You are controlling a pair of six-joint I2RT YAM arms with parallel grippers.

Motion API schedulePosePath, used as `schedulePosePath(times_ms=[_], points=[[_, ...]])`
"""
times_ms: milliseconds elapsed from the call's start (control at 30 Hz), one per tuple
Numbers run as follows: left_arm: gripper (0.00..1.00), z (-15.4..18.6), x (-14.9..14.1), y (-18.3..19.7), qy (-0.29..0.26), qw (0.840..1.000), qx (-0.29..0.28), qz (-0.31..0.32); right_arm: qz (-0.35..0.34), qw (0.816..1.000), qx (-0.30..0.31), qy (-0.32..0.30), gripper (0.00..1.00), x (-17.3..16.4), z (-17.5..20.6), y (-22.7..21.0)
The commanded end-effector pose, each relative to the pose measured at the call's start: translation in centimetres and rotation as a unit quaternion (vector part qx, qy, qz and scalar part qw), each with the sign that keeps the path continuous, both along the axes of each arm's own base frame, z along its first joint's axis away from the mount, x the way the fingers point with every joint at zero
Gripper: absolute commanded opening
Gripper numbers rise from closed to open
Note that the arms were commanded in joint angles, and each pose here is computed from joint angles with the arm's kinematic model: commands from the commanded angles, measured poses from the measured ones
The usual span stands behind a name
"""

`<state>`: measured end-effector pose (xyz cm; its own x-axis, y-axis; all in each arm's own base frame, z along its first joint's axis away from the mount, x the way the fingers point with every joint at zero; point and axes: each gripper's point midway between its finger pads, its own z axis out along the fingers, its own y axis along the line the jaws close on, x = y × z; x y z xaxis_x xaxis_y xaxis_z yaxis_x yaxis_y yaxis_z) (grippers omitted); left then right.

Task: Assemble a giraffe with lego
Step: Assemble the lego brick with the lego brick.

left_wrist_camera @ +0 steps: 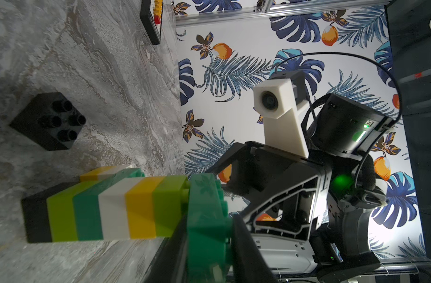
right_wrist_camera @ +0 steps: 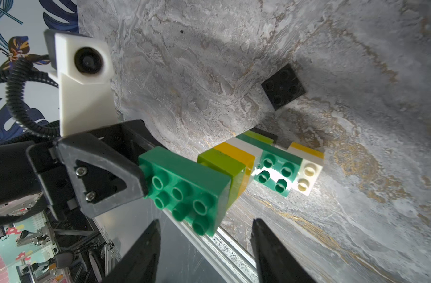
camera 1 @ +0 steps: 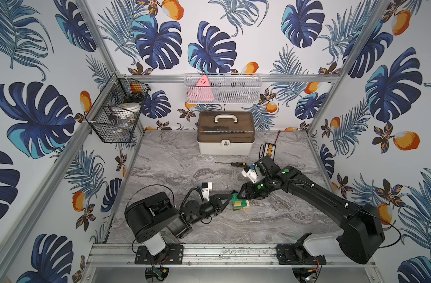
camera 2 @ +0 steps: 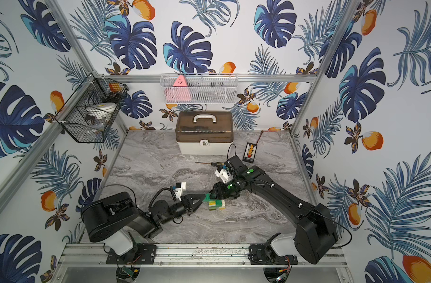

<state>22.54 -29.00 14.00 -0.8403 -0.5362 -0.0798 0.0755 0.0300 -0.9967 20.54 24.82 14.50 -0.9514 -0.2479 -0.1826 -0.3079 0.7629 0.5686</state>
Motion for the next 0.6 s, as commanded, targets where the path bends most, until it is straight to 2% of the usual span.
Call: schedulePosePath(times_ms=[0,333,567], points=[[0.00,-2.2,-0.1,0.3,0.026,0.999,0.031,0.004,0.012,1.000,-0.006,0.004,0.62,-0.4,-0.3,0.1],[0.00,-3.2,-0.3,0.7,0.038,0.998,0.041,0.008,0.008,1.000,-0.023,0.001,0.61,0.0,-1.2,-0.1],[0.00,-4.2,-0.4,0.9,0.051,0.997,0.051,0.010,0.003,1.000,-0.005,-0.021,0.61,0.8,0.2,0.4]])
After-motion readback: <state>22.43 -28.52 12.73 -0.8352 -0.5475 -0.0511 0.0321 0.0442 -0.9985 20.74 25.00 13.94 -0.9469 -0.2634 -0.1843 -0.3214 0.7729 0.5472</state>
